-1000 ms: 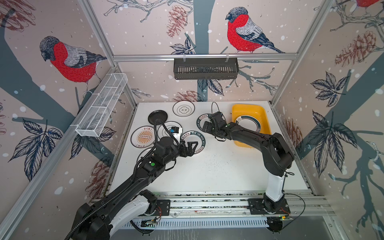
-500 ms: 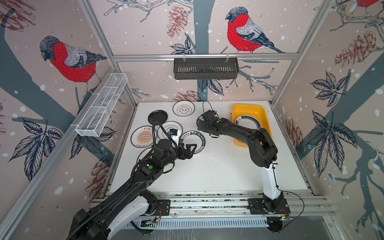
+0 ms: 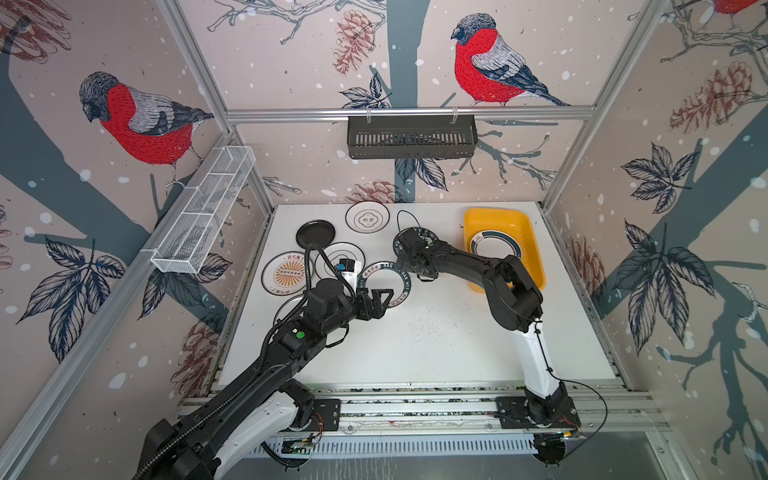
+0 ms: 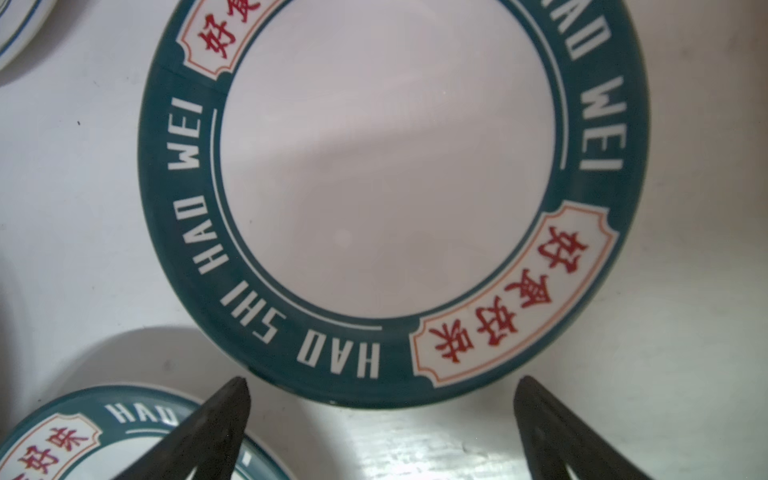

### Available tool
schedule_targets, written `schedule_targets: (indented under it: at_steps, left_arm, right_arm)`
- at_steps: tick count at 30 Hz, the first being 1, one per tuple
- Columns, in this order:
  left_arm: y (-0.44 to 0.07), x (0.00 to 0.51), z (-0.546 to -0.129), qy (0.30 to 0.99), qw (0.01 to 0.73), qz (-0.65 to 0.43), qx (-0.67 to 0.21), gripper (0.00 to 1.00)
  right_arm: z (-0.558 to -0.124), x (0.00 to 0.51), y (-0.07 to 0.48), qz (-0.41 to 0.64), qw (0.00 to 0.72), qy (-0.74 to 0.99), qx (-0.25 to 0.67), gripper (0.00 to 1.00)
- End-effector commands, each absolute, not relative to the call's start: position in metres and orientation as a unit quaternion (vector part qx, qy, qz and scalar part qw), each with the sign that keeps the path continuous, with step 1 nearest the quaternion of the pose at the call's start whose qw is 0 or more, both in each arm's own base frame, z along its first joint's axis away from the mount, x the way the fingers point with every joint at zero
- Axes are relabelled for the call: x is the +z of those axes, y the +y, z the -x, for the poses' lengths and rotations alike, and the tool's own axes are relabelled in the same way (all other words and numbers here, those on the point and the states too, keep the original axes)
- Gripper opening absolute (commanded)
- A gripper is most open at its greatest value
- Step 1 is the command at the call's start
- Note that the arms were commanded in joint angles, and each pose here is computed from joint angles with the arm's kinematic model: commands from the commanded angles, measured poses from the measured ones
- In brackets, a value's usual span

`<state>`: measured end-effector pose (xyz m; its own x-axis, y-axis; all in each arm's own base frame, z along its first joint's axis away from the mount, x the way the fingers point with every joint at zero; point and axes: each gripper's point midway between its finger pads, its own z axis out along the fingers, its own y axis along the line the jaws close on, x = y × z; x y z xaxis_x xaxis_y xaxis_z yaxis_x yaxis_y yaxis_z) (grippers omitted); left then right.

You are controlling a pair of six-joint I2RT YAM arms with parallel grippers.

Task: Place the plates into the plastic bin on the countertop
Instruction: 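Move the right gripper over the 'HAO SHI HAO WEI' green-rim plate, then lower the right gripper and pinch the green plate's rim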

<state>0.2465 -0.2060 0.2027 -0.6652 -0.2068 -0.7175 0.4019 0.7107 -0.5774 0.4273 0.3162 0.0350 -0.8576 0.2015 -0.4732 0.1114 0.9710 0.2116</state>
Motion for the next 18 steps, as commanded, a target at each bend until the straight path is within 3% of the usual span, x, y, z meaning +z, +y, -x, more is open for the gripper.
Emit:
schedule_targets:
  at_steps: [1,9,18]
  left_arm:
    - [-0.207,0.203,-0.248,0.829,0.407,-0.055,-0.38,0.97]
    - [-0.2,0.19,-0.258,0.836,0.411,-0.023,-0.362,0.96]
    - [-0.198,0.205,-0.273,0.82,0.458,-0.036,-0.342,0.97]
  right_arm:
    - [-0.424,0.063,0.342,-0.073,0.268,0.942,0.19,0.99]
    - [-0.384,0.101,0.361,-0.013,0.256,0.922,0.292,1.0]
    - [-0.336,0.088,0.35,0.009,0.208,0.919,0.335,0.96]
